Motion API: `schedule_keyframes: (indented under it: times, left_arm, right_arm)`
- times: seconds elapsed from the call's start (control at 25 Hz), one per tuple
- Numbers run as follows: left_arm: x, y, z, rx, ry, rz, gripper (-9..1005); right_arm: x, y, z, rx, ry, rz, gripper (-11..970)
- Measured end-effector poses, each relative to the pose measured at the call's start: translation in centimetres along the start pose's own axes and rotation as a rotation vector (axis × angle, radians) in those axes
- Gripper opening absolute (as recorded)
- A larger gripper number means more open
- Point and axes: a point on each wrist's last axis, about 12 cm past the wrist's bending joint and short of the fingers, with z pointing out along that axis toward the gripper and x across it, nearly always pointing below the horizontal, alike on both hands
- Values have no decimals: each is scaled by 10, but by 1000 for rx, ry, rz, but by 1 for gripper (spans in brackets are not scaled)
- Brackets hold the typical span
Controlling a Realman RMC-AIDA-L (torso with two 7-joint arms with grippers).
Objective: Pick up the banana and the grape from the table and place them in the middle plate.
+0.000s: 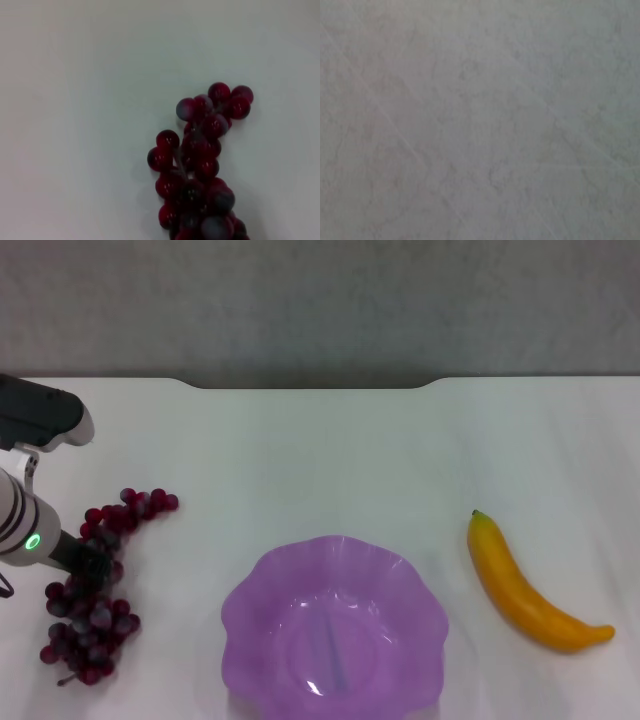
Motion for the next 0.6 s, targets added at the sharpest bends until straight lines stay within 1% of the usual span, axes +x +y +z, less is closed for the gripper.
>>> schedule_keyframes:
  times: [0.24,0.44,0.6]
  left_arm:
    - [2,2,2,-3,-9,13,346]
    - [2,2,2,-4,-12,15,278]
    - [1,3,-2,-9,-58,14,242]
  right_arm:
    - [0,0,0,0,0,0,666]
    - [0,0,0,0,0,0,666]
    - [0,0,0,0,2,0,666]
